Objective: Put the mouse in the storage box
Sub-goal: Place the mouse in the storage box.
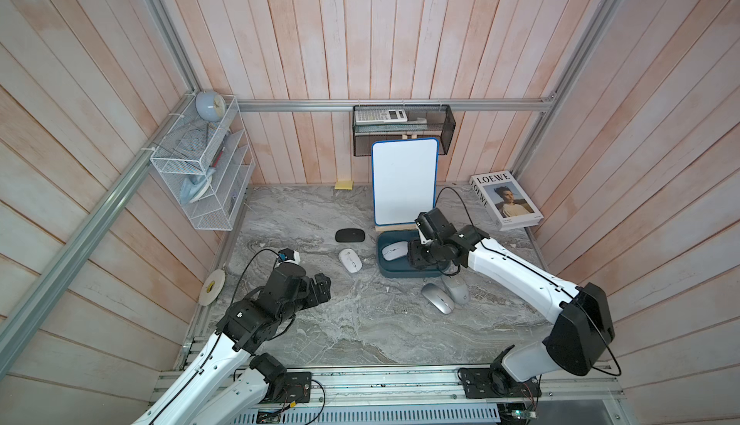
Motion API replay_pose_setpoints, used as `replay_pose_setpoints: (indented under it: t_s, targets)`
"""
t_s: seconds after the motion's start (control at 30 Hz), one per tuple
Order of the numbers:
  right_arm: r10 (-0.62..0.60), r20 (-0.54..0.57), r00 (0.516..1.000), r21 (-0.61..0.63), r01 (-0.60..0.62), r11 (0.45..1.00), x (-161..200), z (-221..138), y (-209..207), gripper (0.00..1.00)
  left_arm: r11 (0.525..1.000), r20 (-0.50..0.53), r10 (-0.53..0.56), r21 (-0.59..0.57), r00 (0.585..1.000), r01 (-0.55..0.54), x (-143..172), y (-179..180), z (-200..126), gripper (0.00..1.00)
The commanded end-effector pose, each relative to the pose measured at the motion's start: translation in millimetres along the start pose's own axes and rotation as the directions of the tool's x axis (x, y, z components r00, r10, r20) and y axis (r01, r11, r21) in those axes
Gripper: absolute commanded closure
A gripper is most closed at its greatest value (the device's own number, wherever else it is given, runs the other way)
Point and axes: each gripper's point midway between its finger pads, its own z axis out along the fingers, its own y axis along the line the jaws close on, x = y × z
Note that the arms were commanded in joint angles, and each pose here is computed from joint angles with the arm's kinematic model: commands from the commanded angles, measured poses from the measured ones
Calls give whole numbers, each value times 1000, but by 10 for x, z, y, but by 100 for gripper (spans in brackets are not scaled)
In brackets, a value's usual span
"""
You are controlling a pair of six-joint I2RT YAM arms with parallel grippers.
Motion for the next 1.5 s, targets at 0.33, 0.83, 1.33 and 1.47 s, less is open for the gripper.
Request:
replay_pose_setpoints:
  t_s: [0.33,0.83,1.33,1.47]
  targets:
    - [8,-284,959,120,28,992,-135,528,-524,47,1000,-5,15,15,1000,-15,18,-18,30,4]
    - [25,-335,942,207,48,977,-124,966,-683,47,1000,-3,15,19,1000,-15,17,-23,26,4]
    - [46,-265,963,212,12,977,-127,1243,-804,38,1000,-10,13,28,1000,-13,35,-36,29,4]
    - [50,-271,961,238,17,971,-110,1248,-856,33,999,-14,15,32,1000,-15,43,-41,37,4]
